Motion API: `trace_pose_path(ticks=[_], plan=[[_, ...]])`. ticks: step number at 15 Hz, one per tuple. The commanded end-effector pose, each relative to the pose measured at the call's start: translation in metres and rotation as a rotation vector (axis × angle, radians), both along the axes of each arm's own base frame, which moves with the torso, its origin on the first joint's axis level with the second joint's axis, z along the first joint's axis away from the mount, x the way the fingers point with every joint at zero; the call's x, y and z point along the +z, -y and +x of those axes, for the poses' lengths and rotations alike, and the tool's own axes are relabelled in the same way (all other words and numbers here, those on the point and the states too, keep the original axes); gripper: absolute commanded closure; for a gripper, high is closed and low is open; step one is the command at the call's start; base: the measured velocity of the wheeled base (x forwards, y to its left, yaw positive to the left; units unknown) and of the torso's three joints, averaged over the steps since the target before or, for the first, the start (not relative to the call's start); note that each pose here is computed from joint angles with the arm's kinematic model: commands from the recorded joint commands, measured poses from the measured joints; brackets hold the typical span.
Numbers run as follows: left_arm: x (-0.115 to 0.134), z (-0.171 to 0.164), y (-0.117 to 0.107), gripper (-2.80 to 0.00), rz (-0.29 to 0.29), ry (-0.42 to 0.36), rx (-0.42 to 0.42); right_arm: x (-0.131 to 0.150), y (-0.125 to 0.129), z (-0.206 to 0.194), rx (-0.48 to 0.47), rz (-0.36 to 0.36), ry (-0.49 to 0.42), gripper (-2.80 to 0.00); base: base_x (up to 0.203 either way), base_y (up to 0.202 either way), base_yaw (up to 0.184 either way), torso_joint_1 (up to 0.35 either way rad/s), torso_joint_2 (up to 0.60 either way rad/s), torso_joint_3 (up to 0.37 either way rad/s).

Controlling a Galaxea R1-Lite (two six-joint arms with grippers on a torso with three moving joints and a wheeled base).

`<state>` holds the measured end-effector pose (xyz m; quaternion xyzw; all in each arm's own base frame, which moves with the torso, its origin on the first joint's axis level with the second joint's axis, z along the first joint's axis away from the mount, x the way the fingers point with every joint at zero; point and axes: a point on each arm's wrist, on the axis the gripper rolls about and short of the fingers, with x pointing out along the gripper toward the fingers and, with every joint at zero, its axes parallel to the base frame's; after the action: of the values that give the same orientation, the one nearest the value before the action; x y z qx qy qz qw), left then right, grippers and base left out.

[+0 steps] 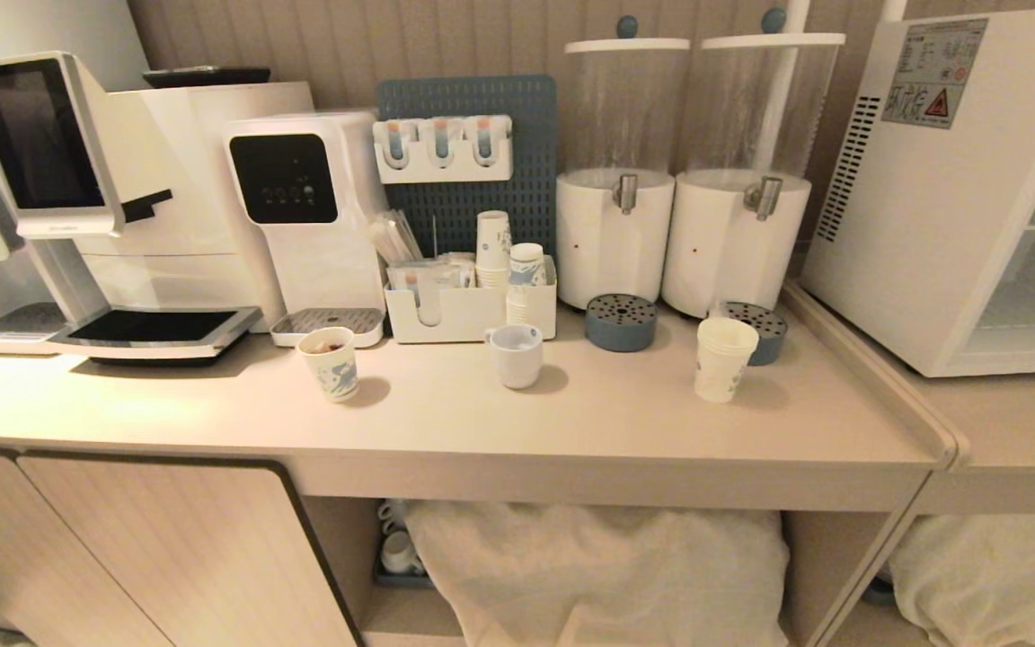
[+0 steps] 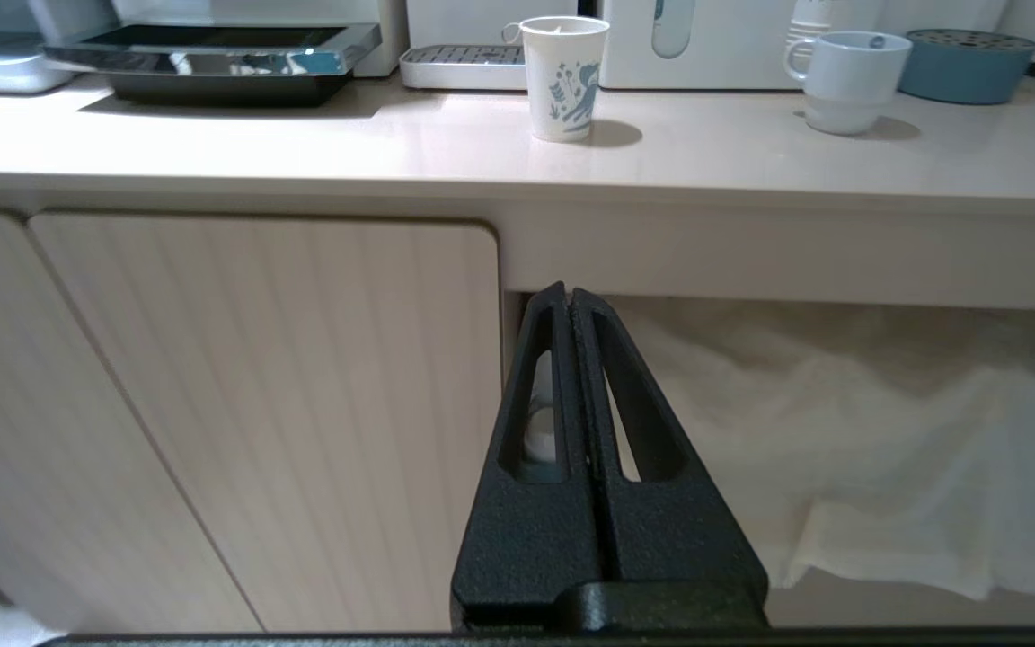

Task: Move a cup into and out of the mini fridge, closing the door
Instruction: Close the freezer door

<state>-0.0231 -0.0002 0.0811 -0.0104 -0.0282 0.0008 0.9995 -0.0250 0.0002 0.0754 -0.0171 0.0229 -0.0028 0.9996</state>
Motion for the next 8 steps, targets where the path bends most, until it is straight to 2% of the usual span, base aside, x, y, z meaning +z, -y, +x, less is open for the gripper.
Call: trace_pose_path(ticks=[1,3,8], plan=[[-0.0055,0.0017,0.0000,0.00,-0.001,-0.021,0.001,-0.0001,0.0000,-0.0001,0.000,-0.001,0.001,0.00,-0.199,0.000,-0.002,0.003,0.00,0.002],[-0.0051,0.0015,0.0000,0.00,-0.001,-0.020,0.001,-0.0003,0.0000,-0.0001,0.000,-0.001,0.000,0.00,-0.104,0.000,0.000,0.001,0.00,0.003],[-0.0051,0.0016,0.0000,0.00,0.001,-0.020,0.001,-0.0007,0.0000,0.0000,0.000,-0.001,-0.006,0.00,0.000,0.000,0.000,0.000,0.00,0.000]])
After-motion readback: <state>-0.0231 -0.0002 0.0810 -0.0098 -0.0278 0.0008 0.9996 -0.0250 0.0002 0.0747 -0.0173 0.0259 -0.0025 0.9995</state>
